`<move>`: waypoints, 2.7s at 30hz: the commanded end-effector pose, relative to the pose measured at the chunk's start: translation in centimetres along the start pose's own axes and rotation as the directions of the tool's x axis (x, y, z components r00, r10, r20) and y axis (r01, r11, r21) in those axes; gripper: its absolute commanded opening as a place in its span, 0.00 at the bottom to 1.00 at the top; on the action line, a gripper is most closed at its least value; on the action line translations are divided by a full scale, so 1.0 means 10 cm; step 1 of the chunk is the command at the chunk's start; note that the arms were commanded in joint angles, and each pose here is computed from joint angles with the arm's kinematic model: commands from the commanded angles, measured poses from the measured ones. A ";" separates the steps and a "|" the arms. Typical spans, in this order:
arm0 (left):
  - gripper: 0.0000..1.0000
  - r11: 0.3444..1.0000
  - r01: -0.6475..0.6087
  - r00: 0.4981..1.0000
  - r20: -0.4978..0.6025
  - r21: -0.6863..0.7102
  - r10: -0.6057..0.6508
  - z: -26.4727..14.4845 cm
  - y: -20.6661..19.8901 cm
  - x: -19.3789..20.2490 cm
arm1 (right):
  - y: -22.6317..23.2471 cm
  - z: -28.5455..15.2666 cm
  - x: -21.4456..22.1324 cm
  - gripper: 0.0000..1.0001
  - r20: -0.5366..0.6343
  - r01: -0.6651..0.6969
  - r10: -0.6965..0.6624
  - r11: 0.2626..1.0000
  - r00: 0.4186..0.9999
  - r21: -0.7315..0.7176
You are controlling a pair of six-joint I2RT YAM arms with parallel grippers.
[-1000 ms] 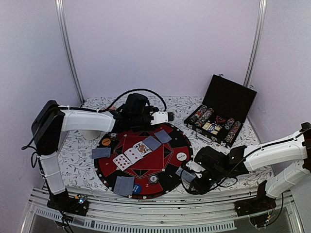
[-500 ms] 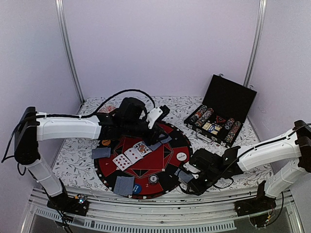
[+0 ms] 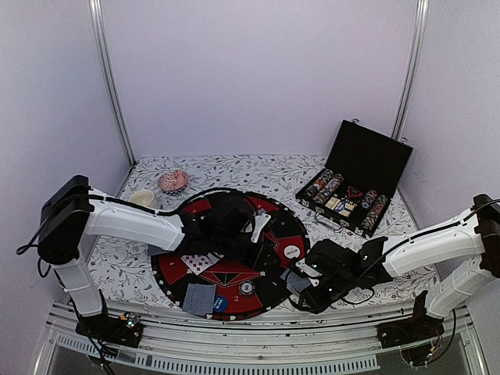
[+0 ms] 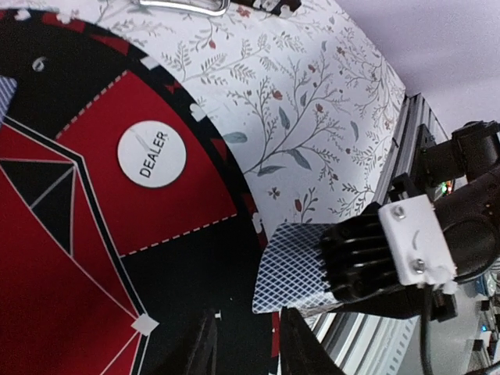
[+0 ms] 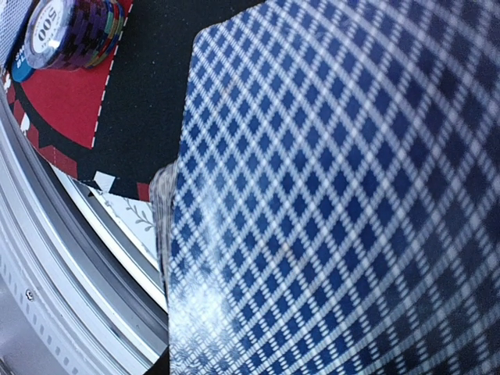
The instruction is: Distribute texas hold em gaming equipment
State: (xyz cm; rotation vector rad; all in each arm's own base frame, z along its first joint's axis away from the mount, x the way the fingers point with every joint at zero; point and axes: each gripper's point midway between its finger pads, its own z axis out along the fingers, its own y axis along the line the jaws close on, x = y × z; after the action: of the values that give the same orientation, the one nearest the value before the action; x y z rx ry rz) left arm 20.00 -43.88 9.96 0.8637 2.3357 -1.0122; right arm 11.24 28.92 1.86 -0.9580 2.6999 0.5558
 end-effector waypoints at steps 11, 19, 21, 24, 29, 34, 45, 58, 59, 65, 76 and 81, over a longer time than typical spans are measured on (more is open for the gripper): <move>0.36 0.979 0.065 0.997 -0.054 0.192 -0.056 0.42 -0.22 0.09 | -0.07 0.06 0.10 0.39 -0.015 0.014 -0.013 1.000 1.000 0.022; 0.36 0.975 0.064 0.995 -0.091 0.214 -0.045 0.56 -0.18 0.20 | -0.08 0.05 0.01 0.43 0.000 0.034 -0.034 0.998 0.999 0.044; 0.35 0.972 0.059 0.995 -0.093 0.228 -0.039 0.56 -0.20 0.22 | -0.08 0.05 -0.01 0.47 0.002 0.040 -0.040 0.998 0.999 0.054; 0.32 0.969 0.060 0.994 -0.105 0.241 -0.036 0.57 -0.21 0.26 | -0.10 0.05 -0.05 0.55 0.013 0.048 -0.049 0.996 0.999 0.072; 0.29 0.968 0.065 0.991 -0.128 0.241 -0.035 0.61 -0.18 0.33 | -0.15 0.06 -0.05 0.61 0.002 0.050 -0.051 0.993 0.999 0.103; 0.27 0.970 0.081 0.984 -0.173 0.228 -0.041 0.68 -0.12 0.47 | -0.19 0.05 -0.02 0.72 -0.010 0.043 -0.042 0.992 0.999 0.122; 0.28 0.967 0.054 0.983 -0.184 0.247 -0.008 0.67 -0.22 0.50 | -0.21 -0.05 -0.09 0.95 0.012 0.054 -0.057 0.987 0.998 0.150; 0.32 0.959 0.021 0.978 -0.206 0.282 0.039 0.71 -0.39 0.58 | -0.08 -0.46 -0.32 1.00 0.135 0.029 -0.044 0.993 0.990 0.115; 0.32 0.959 0.023 0.977 -0.209 0.283 0.038 0.71 -0.39 0.59 | -0.09 -0.50 -0.33 1.00 0.146 0.023 -0.040 0.993 0.988 0.119; 0.32 0.948 0.033 0.969 -0.243 0.318 0.048 0.77 -0.48 0.70 | -0.24 -0.72 -0.42 0.99 0.207 -0.043 0.006 0.984 0.978 0.174; 0.39 0.973 -0.026 0.990 -0.132 0.231 0.058 0.53 -0.32 0.29 | -0.60 -1.16 -0.73 0.99 0.370 -0.178 0.100 0.967 0.924 0.182; 0.44 0.975 -0.118 0.993 0.006 0.190 0.119 0.15 -0.32 -0.30 | -0.93 -1.57 -1.13 0.99 0.525 -0.241 0.112 0.953 0.844 0.184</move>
State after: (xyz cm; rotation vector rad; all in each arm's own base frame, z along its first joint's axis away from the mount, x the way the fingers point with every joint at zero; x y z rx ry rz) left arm 16.43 -48.30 6.04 1.0987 2.3529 -1.2520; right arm 20.35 22.83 12.25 -0.5197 2.4726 0.3959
